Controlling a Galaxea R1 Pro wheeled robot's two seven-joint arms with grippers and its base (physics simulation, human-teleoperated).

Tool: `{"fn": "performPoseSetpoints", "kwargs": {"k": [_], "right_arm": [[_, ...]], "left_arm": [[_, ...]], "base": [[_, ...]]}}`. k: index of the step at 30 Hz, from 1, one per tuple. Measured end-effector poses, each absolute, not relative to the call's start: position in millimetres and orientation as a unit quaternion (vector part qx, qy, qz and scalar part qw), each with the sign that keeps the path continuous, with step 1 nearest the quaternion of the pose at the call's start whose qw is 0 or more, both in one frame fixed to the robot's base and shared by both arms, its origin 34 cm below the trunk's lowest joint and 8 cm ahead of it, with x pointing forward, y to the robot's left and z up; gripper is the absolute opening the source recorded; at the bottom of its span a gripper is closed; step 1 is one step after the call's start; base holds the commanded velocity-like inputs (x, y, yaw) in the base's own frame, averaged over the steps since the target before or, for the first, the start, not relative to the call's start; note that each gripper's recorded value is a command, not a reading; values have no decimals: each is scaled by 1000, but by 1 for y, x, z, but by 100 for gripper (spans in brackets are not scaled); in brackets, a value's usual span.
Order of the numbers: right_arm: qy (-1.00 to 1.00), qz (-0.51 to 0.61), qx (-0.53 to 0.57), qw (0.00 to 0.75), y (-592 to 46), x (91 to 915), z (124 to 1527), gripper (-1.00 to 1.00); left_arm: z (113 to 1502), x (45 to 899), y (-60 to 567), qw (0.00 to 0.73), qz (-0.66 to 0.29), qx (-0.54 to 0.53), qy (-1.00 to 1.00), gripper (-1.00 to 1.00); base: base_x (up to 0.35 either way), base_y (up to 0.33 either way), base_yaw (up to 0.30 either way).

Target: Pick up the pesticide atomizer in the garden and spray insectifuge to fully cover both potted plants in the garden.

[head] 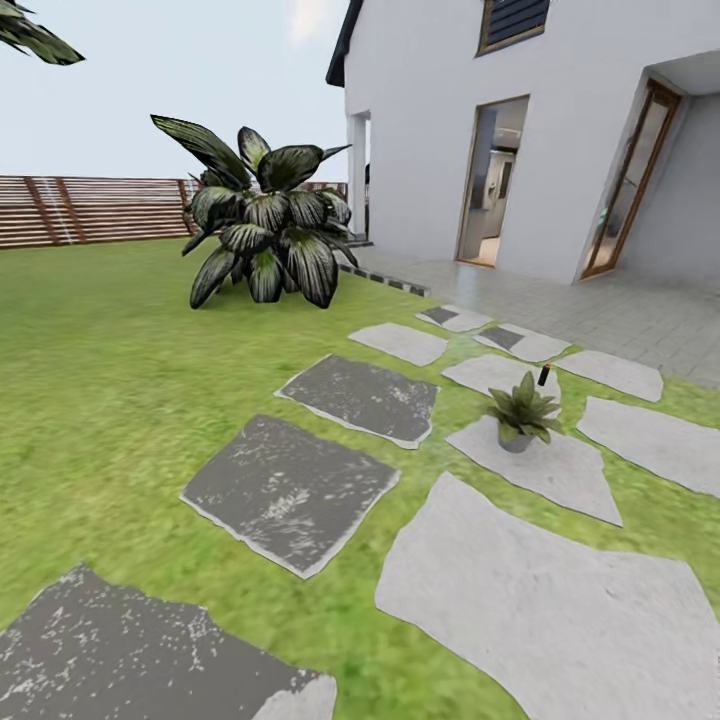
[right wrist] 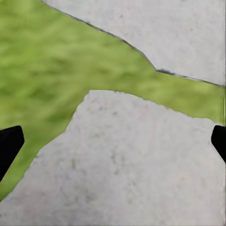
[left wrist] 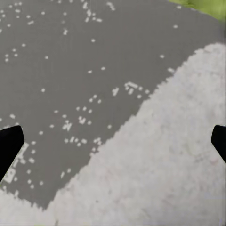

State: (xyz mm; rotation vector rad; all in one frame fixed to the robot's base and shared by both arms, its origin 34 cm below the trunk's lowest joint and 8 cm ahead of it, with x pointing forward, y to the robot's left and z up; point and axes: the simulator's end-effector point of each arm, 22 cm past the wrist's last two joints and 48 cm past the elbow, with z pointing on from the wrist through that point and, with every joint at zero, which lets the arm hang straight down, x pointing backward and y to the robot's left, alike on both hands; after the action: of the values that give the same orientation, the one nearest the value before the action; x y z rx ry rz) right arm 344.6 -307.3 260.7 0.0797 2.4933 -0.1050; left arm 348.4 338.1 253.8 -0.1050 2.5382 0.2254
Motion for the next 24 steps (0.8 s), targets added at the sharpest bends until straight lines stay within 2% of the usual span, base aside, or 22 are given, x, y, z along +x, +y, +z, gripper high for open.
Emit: {"fn": "performPoseSetpoints", "kwargs": {"k": [24], "right_arm": [[944,-40,31,326,-308,351,265,100]], "left_arm": [[259,355,338,301,84,-40,949,100]], "base": [[287,-158,-226]]}}
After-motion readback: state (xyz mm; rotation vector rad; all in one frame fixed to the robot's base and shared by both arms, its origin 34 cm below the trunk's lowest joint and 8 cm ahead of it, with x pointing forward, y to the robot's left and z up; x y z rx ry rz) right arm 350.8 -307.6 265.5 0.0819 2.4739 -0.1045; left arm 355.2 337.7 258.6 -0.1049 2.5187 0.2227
